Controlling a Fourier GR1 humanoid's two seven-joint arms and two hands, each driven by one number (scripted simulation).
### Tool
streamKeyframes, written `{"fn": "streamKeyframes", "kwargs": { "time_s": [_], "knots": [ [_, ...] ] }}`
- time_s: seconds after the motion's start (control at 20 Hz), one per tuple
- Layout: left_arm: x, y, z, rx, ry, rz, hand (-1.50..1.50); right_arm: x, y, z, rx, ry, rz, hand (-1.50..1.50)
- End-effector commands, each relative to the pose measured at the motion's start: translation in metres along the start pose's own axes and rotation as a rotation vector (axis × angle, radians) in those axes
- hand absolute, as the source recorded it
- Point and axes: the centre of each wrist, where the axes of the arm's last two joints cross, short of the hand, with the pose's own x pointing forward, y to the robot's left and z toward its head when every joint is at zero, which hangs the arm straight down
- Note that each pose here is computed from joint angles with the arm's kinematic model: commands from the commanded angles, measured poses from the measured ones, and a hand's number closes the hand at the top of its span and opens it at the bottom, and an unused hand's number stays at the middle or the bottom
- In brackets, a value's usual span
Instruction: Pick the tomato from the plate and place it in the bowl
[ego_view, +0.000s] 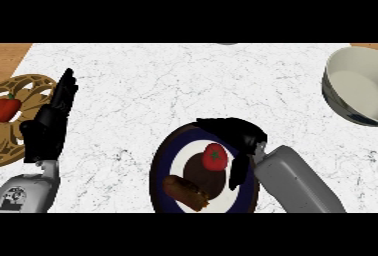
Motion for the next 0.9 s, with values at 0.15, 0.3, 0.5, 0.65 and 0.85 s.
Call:
{"fn": "streamKeyframes", "kwargs": {
  "time_s": [0.15, 0.3, 0.5, 0.65, 0.85],
  "knots": [
    [-0.014, -0.003, 0.005, 0.001, 0.018, -0.021, 0.0, -0.001, 0.018, -0.022, 0.026, -0.015, -0.003, -1.5],
    [0.006, -0.02, -0.012, 0.005, 0.007, 0.001, 0.0, -0.011, 0.024, -0.025, 0.062, -0.047, 0.099, 1.5],
    [0.005, -0.004, -0.007, 0.003, 0.012, 0.001, 0.0, -0.005, 0.038, -0.038, -0.031, -0.098, 0.11, 1.5],
    [0.006, 0.002, -0.003, 0.004, 0.001, -0.004, 0.0, -0.003, 0.042, -0.037, -0.016, -0.078, 0.096, 1.5],
    [0.003, 0.004, -0.01, 0.017, 0.003, -0.008, 0.0, -0.014, 0.028, -0.028, -0.047, -0.128, 0.091, 1.5]
  ]
}}
